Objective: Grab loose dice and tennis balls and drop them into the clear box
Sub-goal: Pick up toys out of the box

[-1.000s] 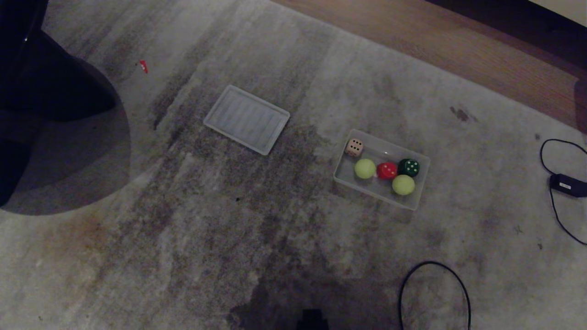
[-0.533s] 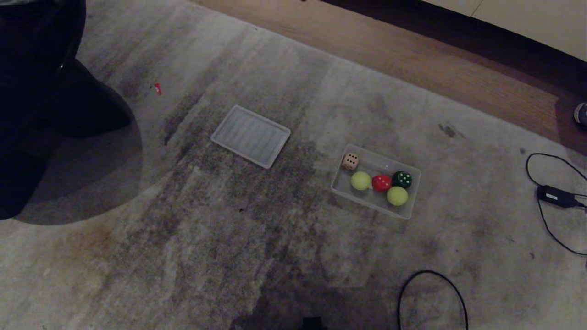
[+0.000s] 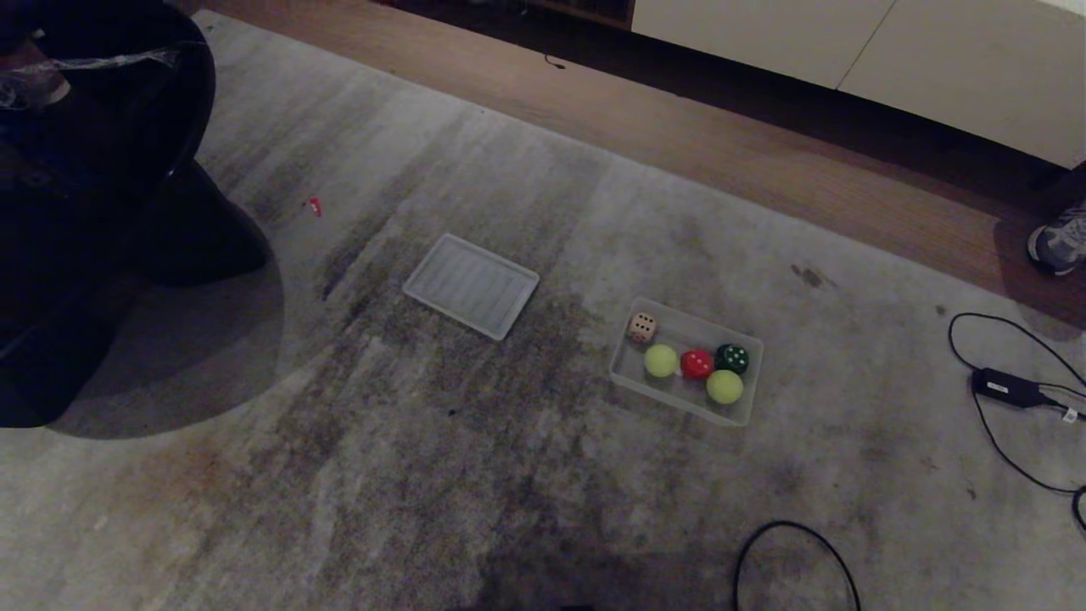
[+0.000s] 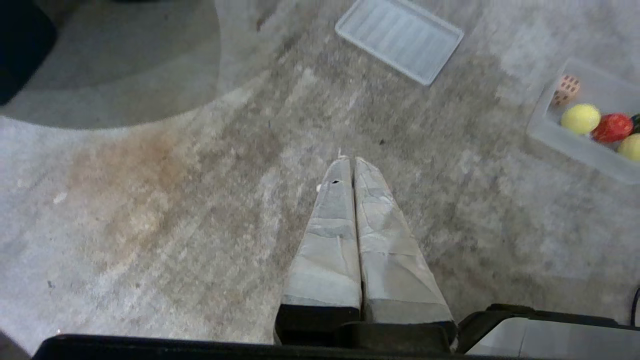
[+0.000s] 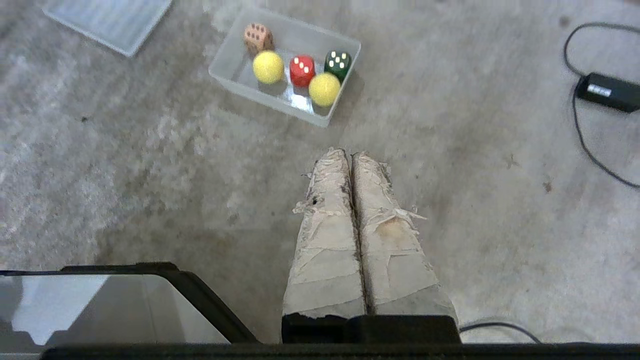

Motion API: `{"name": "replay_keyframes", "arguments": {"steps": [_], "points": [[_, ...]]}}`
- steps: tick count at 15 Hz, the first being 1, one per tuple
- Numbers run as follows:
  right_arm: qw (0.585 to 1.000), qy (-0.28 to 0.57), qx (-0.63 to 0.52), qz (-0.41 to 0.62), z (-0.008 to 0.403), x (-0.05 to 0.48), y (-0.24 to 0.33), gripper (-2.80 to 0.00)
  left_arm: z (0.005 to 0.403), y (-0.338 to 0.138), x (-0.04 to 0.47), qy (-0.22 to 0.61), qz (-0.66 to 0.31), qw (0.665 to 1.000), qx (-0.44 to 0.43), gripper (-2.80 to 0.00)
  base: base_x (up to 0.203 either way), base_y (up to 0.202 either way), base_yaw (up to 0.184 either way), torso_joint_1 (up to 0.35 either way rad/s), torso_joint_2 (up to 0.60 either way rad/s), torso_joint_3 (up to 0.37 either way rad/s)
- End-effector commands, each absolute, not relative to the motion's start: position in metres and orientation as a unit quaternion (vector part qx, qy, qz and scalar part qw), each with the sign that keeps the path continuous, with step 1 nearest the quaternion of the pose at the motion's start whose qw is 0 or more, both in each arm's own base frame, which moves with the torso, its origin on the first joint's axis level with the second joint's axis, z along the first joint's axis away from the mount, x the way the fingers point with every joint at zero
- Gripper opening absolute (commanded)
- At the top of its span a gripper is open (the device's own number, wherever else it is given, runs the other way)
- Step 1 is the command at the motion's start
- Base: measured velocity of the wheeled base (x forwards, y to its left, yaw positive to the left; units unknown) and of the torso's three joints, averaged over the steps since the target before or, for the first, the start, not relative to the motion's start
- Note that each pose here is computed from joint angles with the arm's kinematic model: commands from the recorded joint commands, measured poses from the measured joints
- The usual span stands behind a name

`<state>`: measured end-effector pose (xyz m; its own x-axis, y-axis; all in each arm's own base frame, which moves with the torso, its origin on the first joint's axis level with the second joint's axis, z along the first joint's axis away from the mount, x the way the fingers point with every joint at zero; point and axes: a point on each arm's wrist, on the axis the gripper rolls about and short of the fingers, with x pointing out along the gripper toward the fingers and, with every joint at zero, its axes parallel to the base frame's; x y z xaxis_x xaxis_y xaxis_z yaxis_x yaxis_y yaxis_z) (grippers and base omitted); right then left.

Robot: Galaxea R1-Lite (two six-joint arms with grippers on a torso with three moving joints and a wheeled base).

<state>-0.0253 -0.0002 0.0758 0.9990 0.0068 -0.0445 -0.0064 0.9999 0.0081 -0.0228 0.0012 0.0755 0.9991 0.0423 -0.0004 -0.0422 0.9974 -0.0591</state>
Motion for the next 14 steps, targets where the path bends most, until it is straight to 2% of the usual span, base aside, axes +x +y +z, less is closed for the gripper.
{"name": "replay_keyframes", "arguments": {"steps": [1,14], "points": [[1.0,0.024,0.004,0.004,0.0759,-0.0251,-0.0002,-2.8,0.0751,0.0012,-0.0226,0.001,0.022,0.999,-0.03,-2.8,0.0,0.0,0.0,0.002,0.0,0.207],[1.0,0.024,0.004,0.003,0.0759,-0.0251,-0.0002,-2.8,0.0751,0.0012,-0.0226,0.001,0.022,0.999,-0.03,-2.8,0.0,0.0,0.0,0.001,0.0,0.204]]}}
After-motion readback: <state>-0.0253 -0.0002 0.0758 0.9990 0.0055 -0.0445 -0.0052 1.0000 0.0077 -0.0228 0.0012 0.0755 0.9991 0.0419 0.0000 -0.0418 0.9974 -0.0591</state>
